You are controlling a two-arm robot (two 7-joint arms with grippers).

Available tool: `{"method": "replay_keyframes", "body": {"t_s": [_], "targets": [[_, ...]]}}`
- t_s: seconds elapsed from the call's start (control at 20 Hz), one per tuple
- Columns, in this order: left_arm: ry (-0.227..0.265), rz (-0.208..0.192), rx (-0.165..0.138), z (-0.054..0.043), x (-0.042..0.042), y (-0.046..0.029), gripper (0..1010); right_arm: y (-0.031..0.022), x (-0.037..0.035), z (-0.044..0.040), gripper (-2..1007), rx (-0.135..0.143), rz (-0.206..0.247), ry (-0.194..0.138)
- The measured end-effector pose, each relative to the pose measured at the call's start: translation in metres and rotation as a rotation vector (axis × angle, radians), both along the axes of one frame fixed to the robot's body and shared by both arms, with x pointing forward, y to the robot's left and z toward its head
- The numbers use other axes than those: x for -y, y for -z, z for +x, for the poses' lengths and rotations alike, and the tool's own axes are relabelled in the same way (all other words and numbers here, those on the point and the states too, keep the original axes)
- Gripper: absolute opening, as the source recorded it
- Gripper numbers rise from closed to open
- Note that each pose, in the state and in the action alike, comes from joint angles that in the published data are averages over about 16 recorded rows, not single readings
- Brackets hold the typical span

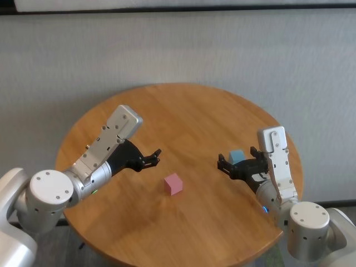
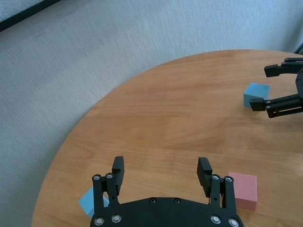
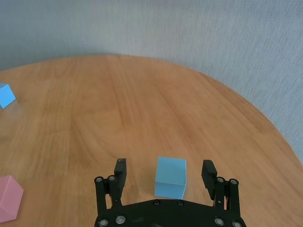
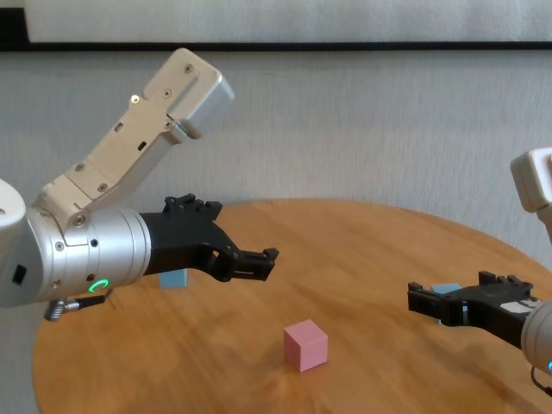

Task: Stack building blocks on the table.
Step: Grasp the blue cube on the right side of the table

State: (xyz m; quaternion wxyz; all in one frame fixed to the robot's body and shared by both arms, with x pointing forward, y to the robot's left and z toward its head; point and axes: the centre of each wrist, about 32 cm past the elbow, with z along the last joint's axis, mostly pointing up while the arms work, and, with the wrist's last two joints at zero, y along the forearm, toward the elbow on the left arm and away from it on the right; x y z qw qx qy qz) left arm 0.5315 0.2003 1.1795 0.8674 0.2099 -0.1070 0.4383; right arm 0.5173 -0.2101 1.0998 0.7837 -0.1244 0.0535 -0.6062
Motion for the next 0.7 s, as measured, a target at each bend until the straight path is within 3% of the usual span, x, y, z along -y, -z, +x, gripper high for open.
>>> {"method": "replay_keyframes", "body": {"t_s": [0.7], "targets": [[0.000,0.000,0.000,0.0000,0.0000,0.0000,1000,0.0076,-0.0015,0.0044,1005,-0.020,-0.012,0.007]]}}
